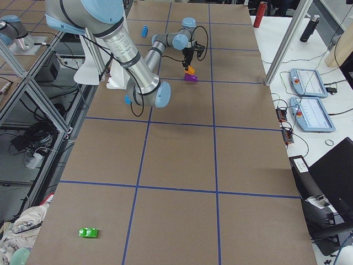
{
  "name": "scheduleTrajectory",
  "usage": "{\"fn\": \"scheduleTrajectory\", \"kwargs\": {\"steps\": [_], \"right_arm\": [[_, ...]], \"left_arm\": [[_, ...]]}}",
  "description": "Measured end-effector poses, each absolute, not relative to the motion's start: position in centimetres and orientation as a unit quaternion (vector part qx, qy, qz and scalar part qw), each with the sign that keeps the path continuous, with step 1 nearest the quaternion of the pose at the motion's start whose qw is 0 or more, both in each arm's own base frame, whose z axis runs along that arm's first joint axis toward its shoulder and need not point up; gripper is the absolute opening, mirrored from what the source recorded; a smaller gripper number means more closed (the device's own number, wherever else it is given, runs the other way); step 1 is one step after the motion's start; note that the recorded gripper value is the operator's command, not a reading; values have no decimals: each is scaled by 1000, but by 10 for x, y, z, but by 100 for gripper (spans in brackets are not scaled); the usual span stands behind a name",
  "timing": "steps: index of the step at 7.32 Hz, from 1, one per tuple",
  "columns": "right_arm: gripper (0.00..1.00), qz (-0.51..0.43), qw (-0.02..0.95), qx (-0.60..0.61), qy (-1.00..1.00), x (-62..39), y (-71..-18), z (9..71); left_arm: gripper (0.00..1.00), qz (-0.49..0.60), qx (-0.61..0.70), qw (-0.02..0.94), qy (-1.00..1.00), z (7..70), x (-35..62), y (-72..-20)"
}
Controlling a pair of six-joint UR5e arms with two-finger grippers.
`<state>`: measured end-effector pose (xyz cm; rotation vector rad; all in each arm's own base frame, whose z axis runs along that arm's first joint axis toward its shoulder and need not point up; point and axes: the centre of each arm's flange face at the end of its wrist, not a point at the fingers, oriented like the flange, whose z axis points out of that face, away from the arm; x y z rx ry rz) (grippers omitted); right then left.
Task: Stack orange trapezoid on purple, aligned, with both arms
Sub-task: 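Lower the orange block onto the purple block and align it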
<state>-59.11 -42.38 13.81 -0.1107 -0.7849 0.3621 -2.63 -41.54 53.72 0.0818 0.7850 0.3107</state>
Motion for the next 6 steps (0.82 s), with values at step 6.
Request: {"fn": "scheduleTrajectory", "kwargs": {"steps": [6], "right_arm": [[0,176,911,-46,-371,-598,-420,144]], "left_arm": [[100,149,37,912,381,540,-26,-417]]}}
